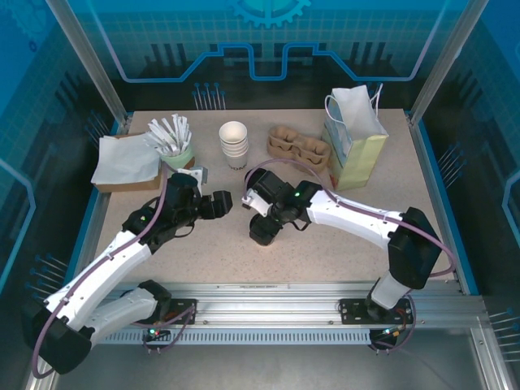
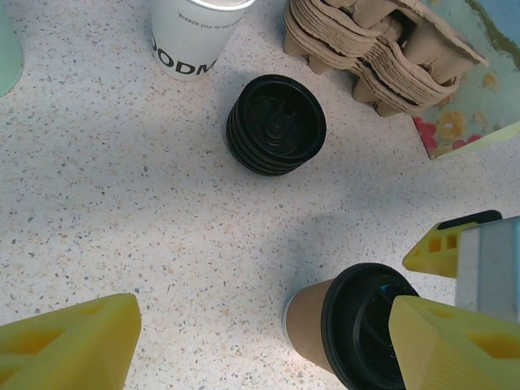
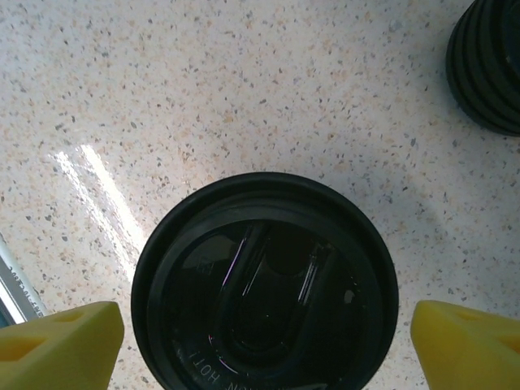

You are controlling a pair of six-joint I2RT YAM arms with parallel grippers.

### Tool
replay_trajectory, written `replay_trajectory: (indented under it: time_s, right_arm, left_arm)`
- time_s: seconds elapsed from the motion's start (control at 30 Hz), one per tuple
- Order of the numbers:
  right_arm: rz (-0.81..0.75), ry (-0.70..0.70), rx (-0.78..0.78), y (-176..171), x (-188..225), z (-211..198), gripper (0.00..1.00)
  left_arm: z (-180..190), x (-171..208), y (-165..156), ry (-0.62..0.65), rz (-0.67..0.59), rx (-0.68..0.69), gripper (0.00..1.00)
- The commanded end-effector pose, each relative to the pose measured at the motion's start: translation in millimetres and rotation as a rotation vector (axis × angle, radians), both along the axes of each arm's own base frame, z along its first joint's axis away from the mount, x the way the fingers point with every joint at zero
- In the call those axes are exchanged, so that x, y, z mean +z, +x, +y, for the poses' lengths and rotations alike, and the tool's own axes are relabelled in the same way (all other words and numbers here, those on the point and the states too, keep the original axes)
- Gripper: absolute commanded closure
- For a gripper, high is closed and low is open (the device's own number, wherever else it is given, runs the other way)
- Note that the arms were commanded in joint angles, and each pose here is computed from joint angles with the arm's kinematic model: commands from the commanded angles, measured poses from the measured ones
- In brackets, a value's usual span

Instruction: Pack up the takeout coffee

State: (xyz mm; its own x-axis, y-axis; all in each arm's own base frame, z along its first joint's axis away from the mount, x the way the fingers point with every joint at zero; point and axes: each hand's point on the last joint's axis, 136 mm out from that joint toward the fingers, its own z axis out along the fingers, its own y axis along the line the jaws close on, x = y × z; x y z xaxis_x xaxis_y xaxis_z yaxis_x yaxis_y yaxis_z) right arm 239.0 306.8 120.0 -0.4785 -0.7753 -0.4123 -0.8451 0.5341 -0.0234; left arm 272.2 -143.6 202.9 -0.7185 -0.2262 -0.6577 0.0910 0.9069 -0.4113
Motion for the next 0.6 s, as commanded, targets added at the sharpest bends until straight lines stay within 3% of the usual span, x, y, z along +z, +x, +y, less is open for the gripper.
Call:
replay_trajectory:
  time_s: [0.0, 0.23, 0.57]
  right_arm:
    - [0.0, -0.046, 0.024, -3.0, -1.9, 0.6, 0.13]
    - [0.017, -0.087, 0.022, -6.5, -14.0, -7.2, 0.27]
    - [0.076, -0.179, -0.009, -19.1, -46.8, -31.6, 0.37]
  left_arm:
    - [2.9, -4.7, -7.0, 0.003, 0.021, -0.015, 0.19]
    - [3.1, -2.6, -6.5, 0.003, 0.015, -0.017, 0.19]
    - [5.2, -5.2, -9.4, 0.002, 0.025, -0.01, 0.19]
